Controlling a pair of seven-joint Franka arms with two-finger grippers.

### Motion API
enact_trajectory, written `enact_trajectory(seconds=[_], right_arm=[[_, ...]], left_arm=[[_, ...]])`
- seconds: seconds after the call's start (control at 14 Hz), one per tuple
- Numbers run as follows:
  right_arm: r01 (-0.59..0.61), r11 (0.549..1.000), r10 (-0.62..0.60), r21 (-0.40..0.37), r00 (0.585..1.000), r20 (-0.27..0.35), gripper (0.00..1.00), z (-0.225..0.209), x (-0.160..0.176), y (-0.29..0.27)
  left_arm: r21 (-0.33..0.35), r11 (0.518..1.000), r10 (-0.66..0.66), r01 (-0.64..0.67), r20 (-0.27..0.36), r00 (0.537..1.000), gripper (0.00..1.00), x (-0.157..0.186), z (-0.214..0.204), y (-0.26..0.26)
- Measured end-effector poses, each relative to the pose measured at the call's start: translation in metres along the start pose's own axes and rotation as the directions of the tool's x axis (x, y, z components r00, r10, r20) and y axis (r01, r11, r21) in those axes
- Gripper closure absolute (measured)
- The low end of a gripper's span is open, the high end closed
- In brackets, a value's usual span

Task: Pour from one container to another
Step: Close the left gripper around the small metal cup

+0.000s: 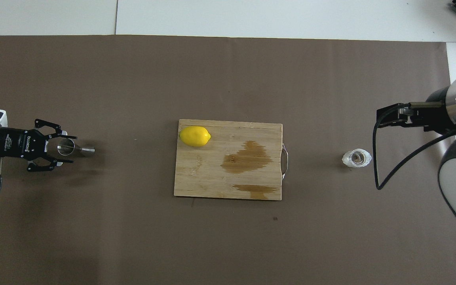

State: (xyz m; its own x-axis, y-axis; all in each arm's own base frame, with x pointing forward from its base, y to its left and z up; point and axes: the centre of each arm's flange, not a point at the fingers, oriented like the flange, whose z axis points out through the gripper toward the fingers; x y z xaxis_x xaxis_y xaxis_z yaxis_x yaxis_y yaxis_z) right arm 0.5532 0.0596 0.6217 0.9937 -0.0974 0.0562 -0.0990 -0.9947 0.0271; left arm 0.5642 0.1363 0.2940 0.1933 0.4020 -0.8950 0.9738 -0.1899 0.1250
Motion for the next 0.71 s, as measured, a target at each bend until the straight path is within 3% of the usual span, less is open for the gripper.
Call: enact_trajectory(seconds=[0.07,0.71], right_arm=[[0.000,1.000,0.000,0.000,1.000,0.000,0.00,0.0000,0.0000,0.0000],[0.000,1.000,0.000,0.000,1.000,0.000,0.00,0.0000,0.0000,0.0000]], left_arm=[[0.000,1.000,0.000,0.000,0.000,1.000,0.52,-0.0001,0.0001,0.0001],[-0.019,1.000,0.007,-0.006,0.030,1.000,0.52,-0.0047,0.0040,0.0045]])
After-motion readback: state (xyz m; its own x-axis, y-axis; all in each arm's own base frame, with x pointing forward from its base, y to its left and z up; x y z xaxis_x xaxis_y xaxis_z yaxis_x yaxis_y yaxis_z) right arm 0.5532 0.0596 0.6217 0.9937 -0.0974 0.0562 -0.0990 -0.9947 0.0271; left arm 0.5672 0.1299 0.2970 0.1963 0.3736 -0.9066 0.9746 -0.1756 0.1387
